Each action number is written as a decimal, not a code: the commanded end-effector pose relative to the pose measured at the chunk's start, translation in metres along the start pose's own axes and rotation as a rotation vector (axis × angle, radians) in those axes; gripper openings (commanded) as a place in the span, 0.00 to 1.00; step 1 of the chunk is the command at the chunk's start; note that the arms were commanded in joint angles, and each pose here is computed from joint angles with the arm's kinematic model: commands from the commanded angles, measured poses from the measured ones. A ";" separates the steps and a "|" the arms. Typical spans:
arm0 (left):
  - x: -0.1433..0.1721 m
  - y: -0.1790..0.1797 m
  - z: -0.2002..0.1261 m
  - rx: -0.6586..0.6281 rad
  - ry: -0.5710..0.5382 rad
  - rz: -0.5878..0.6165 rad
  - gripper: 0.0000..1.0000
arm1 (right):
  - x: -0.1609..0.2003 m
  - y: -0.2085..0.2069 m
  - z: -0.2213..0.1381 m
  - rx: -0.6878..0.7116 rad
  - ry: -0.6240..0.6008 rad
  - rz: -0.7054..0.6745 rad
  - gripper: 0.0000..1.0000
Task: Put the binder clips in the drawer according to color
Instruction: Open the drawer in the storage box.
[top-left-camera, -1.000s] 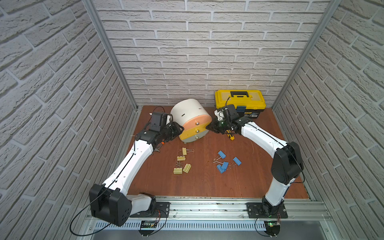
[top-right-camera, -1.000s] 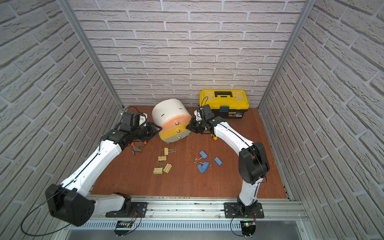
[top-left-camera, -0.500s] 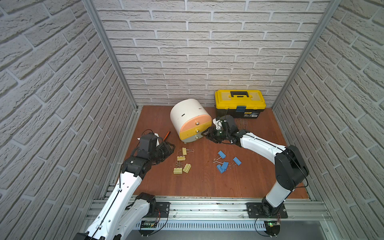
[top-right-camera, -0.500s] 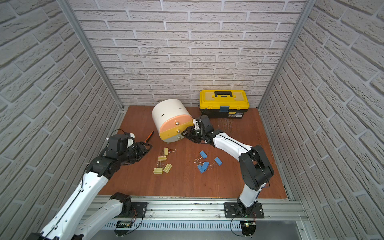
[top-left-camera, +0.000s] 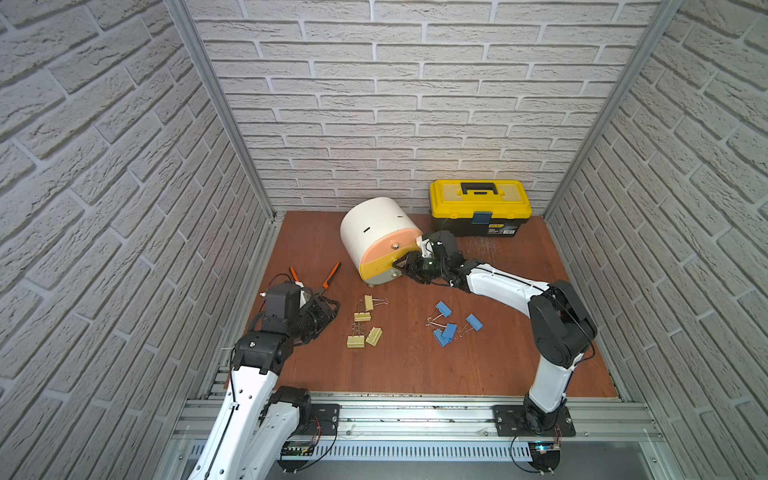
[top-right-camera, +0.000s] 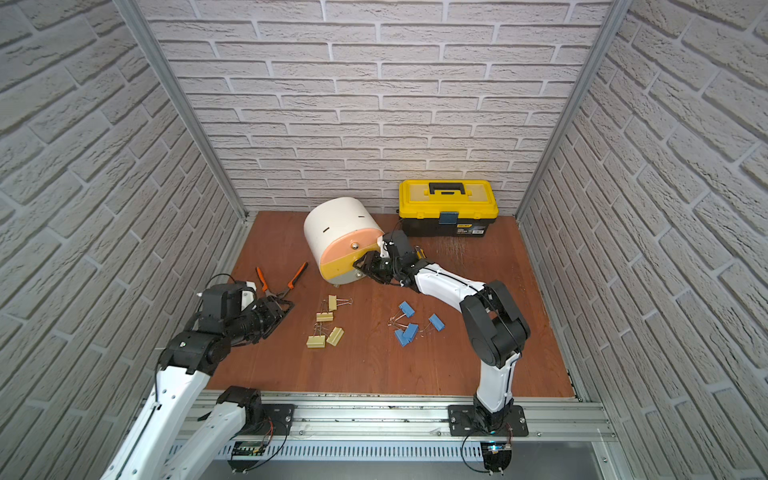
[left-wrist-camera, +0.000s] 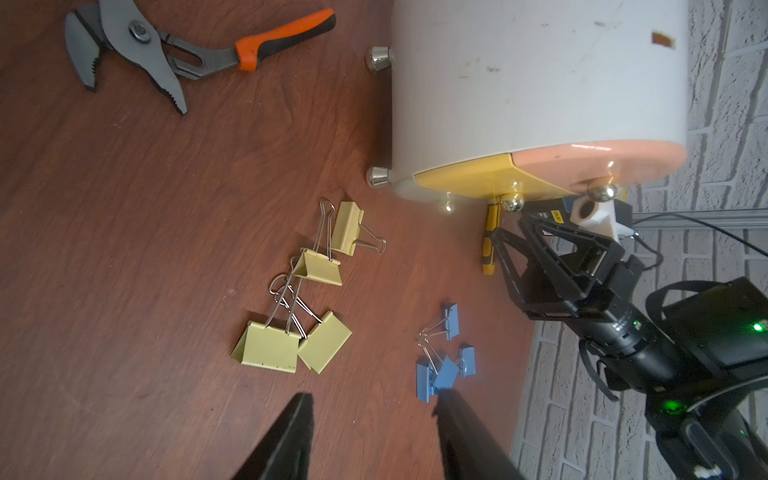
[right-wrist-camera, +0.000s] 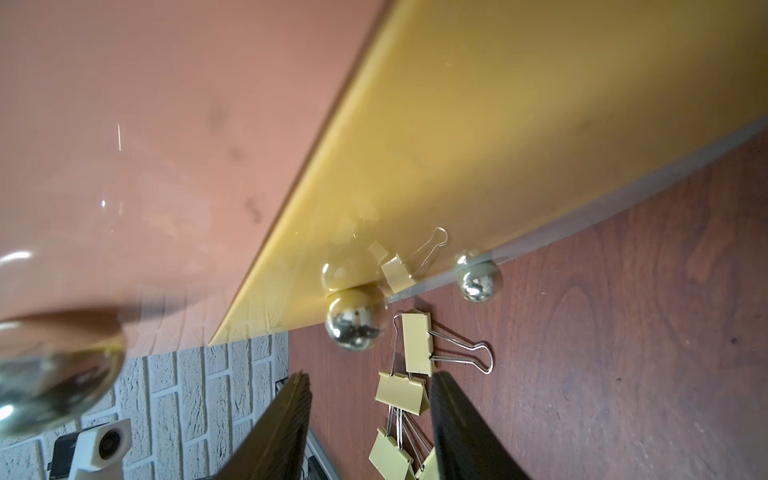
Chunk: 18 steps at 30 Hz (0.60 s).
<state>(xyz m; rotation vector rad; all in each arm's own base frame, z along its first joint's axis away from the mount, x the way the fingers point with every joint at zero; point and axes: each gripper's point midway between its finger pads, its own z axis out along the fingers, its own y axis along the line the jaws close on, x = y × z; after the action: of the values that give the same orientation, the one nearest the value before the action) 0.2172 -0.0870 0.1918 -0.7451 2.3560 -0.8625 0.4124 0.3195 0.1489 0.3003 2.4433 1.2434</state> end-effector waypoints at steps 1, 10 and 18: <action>-0.002 -0.006 -0.001 0.017 0.016 0.025 0.53 | -0.013 0.025 0.003 -0.068 -0.047 -0.035 0.49; -0.005 -0.011 0.003 0.017 0.046 0.037 0.53 | -0.021 0.026 0.008 -0.085 -0.088 -0.019 0.40; -0.005 -0.012 0.004 0.017 0.054 0.037 0.52 | -0.028 0.023 0.004 -0.117 -0.165 0.010 0.39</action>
<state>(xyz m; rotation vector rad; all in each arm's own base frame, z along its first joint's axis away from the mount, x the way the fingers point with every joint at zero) 0.2236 -0.0922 0.1870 -0.7169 2.4242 -0.8822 0.4310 0.3238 0.1535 0.3582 2.3399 1.2675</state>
